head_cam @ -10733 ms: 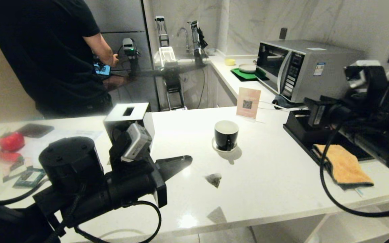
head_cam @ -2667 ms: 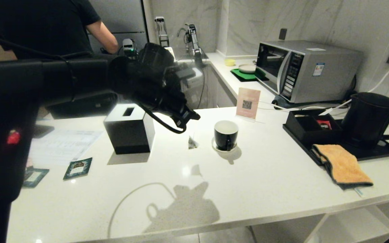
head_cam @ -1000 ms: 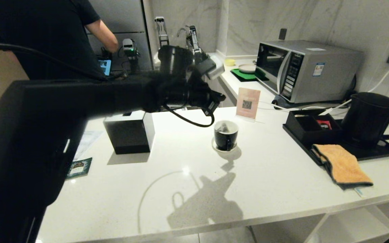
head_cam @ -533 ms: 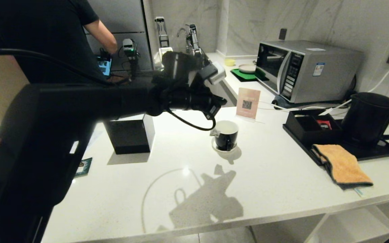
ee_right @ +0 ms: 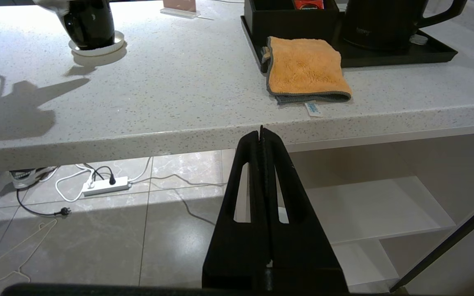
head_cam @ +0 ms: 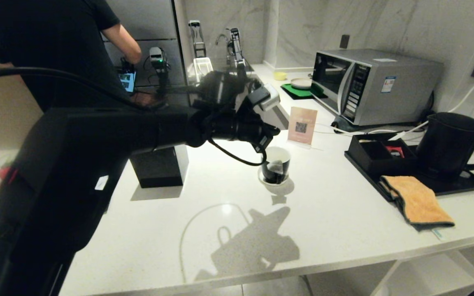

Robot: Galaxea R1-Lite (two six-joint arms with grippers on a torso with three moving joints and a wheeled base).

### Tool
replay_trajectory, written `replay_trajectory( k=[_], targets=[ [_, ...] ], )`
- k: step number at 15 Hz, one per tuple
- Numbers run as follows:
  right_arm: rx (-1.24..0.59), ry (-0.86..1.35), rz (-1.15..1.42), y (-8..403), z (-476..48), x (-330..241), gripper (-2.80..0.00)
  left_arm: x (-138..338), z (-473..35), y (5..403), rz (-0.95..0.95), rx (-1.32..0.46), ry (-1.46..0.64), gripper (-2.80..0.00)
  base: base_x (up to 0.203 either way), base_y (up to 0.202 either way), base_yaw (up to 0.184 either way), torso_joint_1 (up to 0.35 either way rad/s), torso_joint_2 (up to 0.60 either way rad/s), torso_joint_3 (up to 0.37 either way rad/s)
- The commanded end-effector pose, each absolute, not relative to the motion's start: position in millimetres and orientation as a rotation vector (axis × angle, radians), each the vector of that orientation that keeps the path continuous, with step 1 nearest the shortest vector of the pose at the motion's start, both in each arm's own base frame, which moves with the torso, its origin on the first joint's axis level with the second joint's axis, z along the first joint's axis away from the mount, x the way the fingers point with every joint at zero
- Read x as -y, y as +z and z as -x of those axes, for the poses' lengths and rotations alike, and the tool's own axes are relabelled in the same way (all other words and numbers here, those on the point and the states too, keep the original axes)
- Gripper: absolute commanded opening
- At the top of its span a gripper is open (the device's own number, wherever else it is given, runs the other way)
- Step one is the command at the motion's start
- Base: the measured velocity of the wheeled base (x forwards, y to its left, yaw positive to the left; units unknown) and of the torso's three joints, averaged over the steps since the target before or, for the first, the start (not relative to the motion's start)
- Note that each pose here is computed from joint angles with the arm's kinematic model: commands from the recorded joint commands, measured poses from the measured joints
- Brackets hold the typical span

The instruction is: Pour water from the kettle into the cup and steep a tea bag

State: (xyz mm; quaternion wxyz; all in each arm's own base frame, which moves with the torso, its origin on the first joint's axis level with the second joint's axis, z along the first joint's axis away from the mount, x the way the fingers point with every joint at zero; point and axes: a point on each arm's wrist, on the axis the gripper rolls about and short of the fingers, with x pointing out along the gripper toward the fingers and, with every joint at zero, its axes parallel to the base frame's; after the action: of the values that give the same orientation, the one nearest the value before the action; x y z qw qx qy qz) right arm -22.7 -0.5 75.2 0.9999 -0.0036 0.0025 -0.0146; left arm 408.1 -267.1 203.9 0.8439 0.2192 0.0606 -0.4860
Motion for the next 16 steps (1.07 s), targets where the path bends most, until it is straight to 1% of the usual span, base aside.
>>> replay_trajectory(
  k=[1,8,10,16],
  targets=[
    [-0.005,-0.029,0.008,75,23,1,-2.8,267,-408,204,-0.465,-0.125,-1.028,-2.8,0.0,0.0,0.0,0.0,0.0,0.0],
    [-0.005,-0.029,0.008,75,23,1,-2.8,261,-407,219,-0.461,-0.073,-1.008,-2.8,0.0,0.0,0.0,0.0,0.0,0.0],
    [-0.005,-0.029,0.008,75,23,1,-2.8,261,-407,224,-0.458,-0.034,-0.999,-2.8,0.0,0.0,0.0,0.0,0.0,0.0],
    [-0.005,-0.029,0.008,75,23,1,-2.8,262,-410,220,-0.462,-0.027,-0.998,-2.8,0.0,0.0,0.0,0.0,0.0,0.0]
  ],
)
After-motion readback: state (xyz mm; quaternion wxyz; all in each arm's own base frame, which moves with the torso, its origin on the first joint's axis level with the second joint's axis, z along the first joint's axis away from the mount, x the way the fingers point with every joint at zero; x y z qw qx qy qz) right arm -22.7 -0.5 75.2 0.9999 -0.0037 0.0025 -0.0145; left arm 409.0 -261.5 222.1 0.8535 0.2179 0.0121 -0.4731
